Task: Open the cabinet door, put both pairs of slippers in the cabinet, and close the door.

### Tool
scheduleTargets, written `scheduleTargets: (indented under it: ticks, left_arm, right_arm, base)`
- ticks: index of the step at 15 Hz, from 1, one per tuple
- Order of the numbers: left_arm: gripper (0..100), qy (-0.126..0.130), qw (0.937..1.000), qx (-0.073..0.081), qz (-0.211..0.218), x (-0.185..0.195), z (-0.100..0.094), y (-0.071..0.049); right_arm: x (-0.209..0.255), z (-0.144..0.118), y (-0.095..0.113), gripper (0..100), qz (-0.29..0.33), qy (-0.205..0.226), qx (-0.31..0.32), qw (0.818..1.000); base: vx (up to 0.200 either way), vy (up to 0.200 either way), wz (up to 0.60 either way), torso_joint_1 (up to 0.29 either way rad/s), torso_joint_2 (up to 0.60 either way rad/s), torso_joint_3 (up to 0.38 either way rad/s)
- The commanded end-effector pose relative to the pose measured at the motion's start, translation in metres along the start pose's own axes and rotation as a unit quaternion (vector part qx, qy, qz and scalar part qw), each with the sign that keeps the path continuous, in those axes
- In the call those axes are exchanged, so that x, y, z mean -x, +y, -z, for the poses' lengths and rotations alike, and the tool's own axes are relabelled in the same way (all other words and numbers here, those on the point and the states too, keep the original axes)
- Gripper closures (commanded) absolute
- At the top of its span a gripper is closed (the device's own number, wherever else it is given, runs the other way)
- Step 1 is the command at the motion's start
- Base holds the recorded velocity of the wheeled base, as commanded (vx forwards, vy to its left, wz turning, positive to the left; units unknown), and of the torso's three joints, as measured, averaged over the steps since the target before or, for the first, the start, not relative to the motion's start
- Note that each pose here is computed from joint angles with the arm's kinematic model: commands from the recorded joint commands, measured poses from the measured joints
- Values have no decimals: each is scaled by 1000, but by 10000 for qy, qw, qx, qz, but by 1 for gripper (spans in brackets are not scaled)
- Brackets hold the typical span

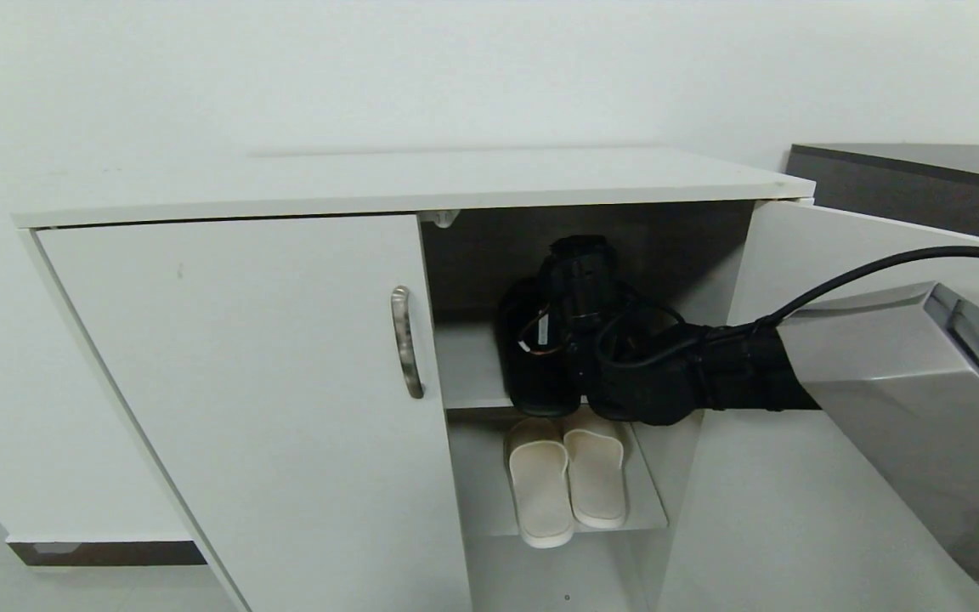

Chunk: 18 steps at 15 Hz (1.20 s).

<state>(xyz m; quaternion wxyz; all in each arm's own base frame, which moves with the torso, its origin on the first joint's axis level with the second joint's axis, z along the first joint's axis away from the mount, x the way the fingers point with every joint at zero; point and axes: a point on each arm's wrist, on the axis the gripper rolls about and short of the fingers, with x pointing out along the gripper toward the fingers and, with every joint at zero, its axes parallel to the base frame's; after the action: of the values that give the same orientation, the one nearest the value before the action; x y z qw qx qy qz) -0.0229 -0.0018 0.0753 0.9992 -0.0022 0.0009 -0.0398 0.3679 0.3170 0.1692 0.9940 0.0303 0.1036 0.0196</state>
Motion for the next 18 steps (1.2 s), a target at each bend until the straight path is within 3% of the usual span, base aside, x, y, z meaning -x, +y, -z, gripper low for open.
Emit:
scheduleTargets:
  ticks: [1,2,3,8,11,15,16,18]
  left_arm:
    - [100,7,10000,2,1,0,0,0]
    - [100,7,10000,2,1,0,0,0]
    - [100,7,10000,2,1,0,0,0]
    - [100,7,10000,2,1,0,0,0]
    - [100,7,10000,2,1,0,0,0]
    - [100,7,10000,2,1,0,0,0]
    - [100,7,10000,2,1,0,0,0]
    - [100,7,10000,2,1,0,0,0]
  right_arm:
    - [-5,6,2,100,6,41,38,10000]
    - [-5,6,2,100,4,29,21,10000]
    - [-5,6,2,0,18,87,69,9999]
    - [33,-4,-9,0,-112,209,139,9996]
    - [87,-14,-23,0,-728,197,112,9971]
    - [123,-15,-47,0,-1429,340,-82,9891]
    - [150,-12,-60,0,-1907,355,-191,9808]
    - [168,-9,-73,0,-2042,255,-248,9783]
  base:
    - [0,0,0,0,0,0]
    - [0,0,0,0,0,0]
    - [0,0,0,0,0,0]
    - [0,0,0,0,0,0]
    - [0,0,0,0,0,0]
    - [-200,0,0,5,1,1]
    - [-200,0,0,2,-2,7]
    - [-200,0,0,-2,0,7]
